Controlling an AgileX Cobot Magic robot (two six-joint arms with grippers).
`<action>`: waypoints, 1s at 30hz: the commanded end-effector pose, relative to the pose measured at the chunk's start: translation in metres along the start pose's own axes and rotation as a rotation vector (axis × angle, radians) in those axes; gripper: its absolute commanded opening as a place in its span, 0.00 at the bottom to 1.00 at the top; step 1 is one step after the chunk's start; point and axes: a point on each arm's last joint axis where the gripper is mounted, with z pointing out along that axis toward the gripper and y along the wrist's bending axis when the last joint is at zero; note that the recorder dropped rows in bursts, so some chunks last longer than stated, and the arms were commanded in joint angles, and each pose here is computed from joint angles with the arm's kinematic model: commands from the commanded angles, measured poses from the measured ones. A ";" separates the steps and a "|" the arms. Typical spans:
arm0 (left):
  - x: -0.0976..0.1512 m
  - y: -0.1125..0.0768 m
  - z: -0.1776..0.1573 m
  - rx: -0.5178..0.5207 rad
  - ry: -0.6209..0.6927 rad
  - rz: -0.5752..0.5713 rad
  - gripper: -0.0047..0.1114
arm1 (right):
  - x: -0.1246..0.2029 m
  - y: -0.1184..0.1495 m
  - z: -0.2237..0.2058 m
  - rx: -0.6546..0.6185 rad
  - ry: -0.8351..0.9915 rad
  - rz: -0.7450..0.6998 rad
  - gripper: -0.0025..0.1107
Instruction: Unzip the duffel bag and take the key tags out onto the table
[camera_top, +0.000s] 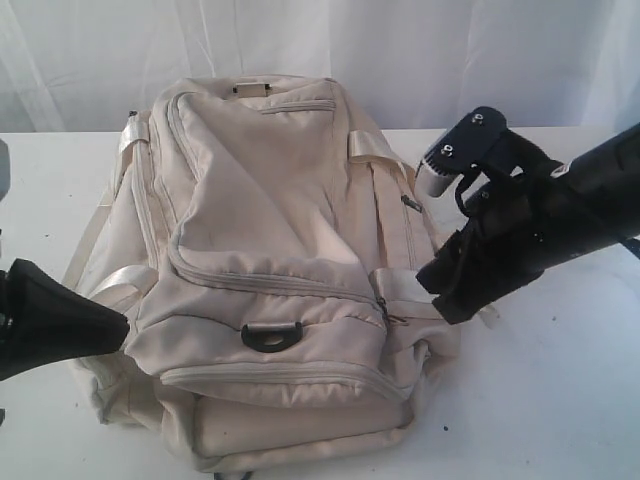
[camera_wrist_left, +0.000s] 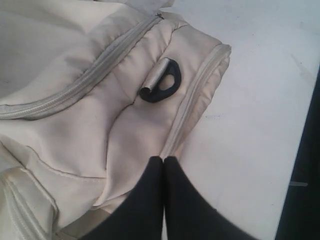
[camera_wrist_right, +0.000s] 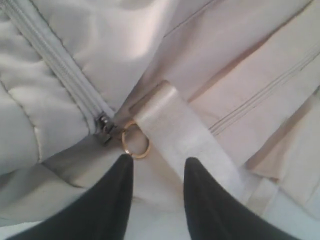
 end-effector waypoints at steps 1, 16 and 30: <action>-0.002 -0.004 0.000 0.043 -0.020 -0.010 0.04 | -0.004 -0.004 0.001 0.032 -0.022 -0.145 0.45; -0.003 -0.005 0.001 0.049 -0.024 0.017 0.04 | 0.011 -0.017 0.051 -0.010 0.089 -0.204 0.55; -0.002 -0.005 0.001 0.048 -0.021 0.025 0.04 | -0.005 -0.018 0.023 0.084 -0.021 -0.033 0.02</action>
